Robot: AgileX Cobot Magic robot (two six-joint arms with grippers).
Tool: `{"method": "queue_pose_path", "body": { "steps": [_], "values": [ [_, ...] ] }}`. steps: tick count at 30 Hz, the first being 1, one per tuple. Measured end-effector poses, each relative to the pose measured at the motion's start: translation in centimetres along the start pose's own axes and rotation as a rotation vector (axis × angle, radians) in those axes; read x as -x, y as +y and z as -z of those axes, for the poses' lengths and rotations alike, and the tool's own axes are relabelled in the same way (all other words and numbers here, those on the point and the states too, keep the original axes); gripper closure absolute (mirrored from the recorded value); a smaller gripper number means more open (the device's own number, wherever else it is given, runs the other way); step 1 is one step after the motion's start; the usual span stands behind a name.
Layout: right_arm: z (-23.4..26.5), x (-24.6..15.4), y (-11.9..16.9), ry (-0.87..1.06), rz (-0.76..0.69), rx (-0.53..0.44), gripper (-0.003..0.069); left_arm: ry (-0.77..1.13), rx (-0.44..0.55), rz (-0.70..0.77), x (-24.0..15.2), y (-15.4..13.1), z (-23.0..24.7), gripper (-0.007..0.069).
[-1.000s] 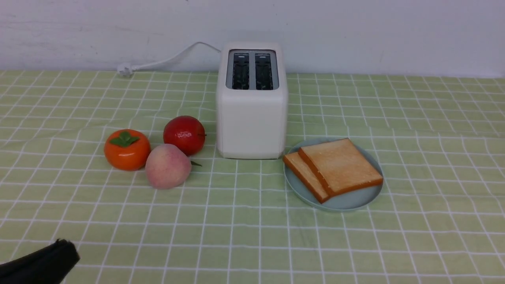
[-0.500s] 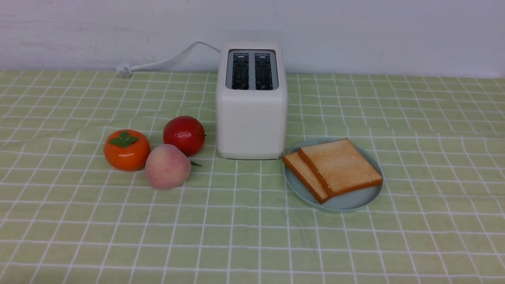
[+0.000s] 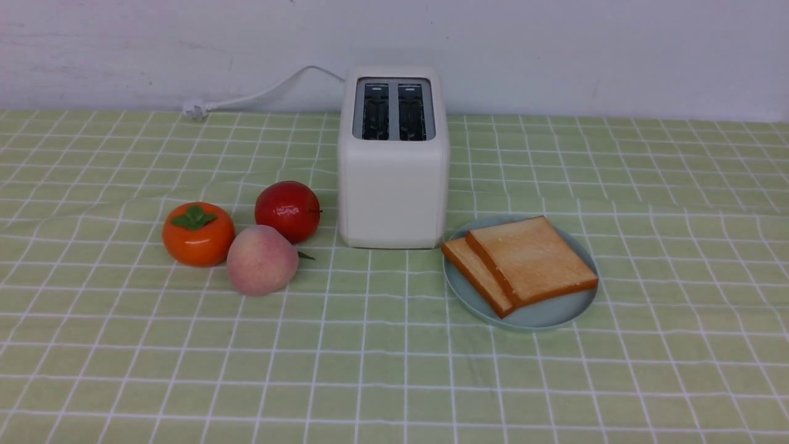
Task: Take toasted bread from bread machine on green coffee tablecloth place on plate.
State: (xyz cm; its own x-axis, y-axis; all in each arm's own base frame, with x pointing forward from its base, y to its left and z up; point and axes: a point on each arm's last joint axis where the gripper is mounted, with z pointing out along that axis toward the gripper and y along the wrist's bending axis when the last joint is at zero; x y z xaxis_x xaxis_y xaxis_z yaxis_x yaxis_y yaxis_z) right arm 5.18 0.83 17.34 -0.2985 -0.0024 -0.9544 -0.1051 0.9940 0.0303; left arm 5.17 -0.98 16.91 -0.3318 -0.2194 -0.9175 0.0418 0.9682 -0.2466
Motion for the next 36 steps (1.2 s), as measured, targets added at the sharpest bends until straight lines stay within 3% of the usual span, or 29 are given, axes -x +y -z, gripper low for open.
{"method": "queue_pose_path", "body": {
  "steps": [36],
  "values": [
    [0.0, 0.0, 0.0, 0.0, 0.001, 0.0, 0.0552, 0.0, 0.0, 0.0, 0.0, 0.0, 0.0, 0.0628]
  ]
}}
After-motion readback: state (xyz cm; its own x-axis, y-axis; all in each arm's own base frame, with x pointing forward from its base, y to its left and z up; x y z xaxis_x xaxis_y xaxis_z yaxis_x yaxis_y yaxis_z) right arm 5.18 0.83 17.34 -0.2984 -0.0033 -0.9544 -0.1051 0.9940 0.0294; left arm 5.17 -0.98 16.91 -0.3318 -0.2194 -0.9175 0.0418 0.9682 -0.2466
